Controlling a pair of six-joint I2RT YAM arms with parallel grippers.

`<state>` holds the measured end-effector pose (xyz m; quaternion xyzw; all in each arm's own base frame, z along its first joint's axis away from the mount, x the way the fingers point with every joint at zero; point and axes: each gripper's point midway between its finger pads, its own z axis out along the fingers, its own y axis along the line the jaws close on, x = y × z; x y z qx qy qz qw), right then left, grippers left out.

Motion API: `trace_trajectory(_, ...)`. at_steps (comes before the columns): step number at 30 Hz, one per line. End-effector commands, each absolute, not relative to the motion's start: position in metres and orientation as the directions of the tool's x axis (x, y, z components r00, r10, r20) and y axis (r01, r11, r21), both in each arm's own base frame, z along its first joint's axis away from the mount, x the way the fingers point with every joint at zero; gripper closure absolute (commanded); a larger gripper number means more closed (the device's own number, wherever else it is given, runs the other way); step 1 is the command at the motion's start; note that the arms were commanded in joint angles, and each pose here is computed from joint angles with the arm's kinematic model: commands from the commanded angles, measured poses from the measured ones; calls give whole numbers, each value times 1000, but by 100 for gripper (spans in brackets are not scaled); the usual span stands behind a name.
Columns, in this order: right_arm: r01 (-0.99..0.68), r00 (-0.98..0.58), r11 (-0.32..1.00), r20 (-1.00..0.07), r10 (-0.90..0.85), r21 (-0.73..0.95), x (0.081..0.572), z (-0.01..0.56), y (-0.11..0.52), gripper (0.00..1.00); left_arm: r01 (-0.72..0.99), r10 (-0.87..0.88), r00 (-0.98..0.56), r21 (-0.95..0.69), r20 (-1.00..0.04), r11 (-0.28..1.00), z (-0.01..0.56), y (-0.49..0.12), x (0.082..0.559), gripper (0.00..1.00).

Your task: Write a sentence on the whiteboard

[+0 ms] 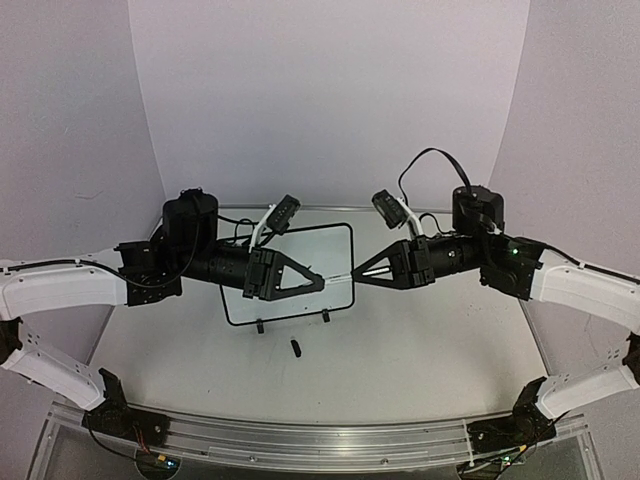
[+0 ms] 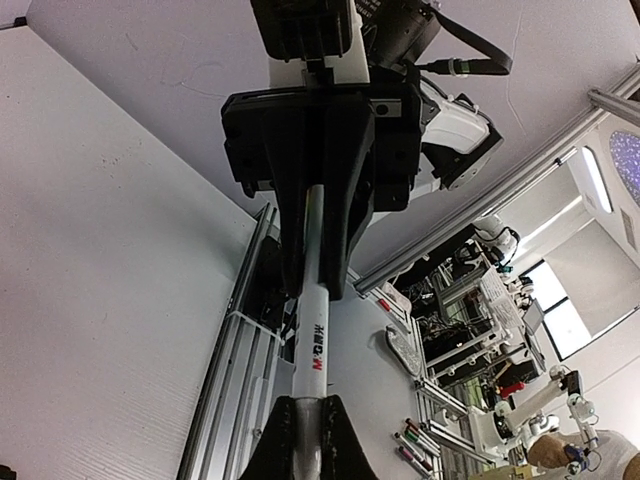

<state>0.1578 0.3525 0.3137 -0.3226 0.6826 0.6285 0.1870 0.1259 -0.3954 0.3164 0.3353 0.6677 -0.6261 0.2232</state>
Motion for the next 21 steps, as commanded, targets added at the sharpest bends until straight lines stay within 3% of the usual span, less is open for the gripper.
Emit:
trace_trajectory(1, -692, -695, -61, -687, -212, 719, 153, 331, 361, 91, 744, 131, -651, -663, -748, -83, 336, -399, 125, 100)
trace_trajectory(7, -699, -680, -92, -699, -220, 709, 152, 337, 370, 80, 744, 135, -648, -661, -750, -101, 336, -402, 125, 100)
trace_trajectory(21, -688, -677, -123, -693, -248, 715, 151, 333, 386, 83, 747, 123, -646, -657, -753, -103, 337, -401, 125, 100)
